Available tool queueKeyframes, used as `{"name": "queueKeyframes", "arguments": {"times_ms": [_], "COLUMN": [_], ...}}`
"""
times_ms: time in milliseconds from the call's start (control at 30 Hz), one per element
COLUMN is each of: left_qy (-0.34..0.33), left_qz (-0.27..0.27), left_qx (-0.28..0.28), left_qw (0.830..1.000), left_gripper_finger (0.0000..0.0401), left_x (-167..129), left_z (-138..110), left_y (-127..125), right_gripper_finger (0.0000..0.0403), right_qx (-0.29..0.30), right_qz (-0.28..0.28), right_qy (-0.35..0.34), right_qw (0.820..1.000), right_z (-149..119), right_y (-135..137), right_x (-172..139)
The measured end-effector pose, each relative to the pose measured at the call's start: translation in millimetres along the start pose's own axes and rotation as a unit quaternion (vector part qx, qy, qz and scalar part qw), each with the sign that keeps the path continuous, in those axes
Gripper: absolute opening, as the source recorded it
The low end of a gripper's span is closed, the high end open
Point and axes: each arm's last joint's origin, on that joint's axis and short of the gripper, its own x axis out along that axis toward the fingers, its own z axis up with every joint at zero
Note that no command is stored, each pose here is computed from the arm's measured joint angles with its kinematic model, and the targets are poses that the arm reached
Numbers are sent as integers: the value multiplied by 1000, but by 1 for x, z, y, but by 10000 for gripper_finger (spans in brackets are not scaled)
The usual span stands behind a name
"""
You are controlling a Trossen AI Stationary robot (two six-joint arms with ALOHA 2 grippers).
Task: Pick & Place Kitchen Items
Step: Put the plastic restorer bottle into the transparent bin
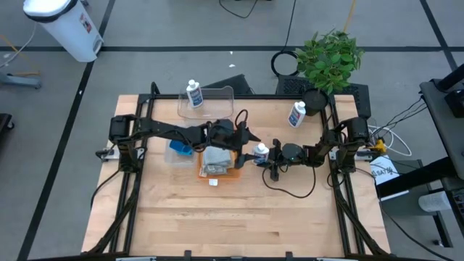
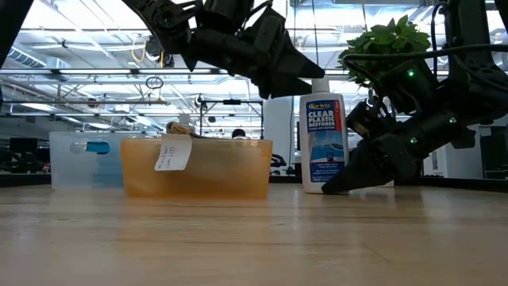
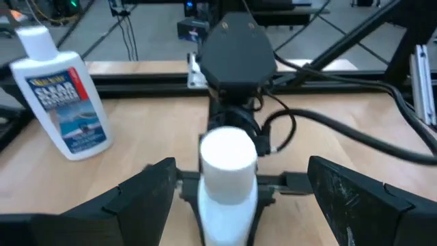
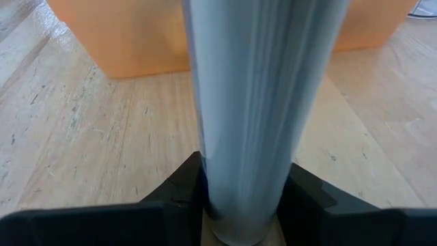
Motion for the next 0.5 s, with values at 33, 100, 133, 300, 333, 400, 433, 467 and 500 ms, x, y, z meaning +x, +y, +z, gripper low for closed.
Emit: {"name": "queueKeyframes", "arguments": {"times_ms": [33, 100, 133, 300, 333, 400, 433, 467, 500], "left_qy": [-3, -5, -5, -5, -5, -6, -6, -5, -5], "left_qz": [2, 3, 3, 4, 4, 3, 3, 3, 3], "left_qx": [1, 1, -1, -6, -6, -6, -6, -5, -6], "left_qw": [1000, 1000, 1000, 1000, 1000, 1000, 1000, 1000, 1000], "left_gripper_finger": [337, 337, 337, 337, 337, 337, 337, 337, 337], "left_x": [0, 0, -1, -1, -1, -1, -1, -1, -1], "left_z": [1, 1, 1, 1, 1, 1, 1, 1, 1], "left_y": [0, 1, 2, 2, 2, 2, 2, 2, 2], "right_gripper_finger": [113, 110, 110, 114, 115, 114, 112, 111, 110], "right_qx": [0, 0, 0, 0, 0, 0, 0, 0, 0], "right_qz": [0, 0, 0, 0, 0, 0, 0, 0, 0], "right_qy": [0, 0, 0, 0, 0, 0, 0, 0, 0], "right_qw": [1000, 1000, 1000, 1000, 1000, 1000, 1000, 1000, 1000], "right_z": [0, 0, 0, 0, 0, 0, 0, 0, 0], "right_y": [0, 0, 0, 0, 0, 0, 0, 0, 0], "right_x": [0, 0, 0, 0, 0, 0, 0, 0, 0]}}
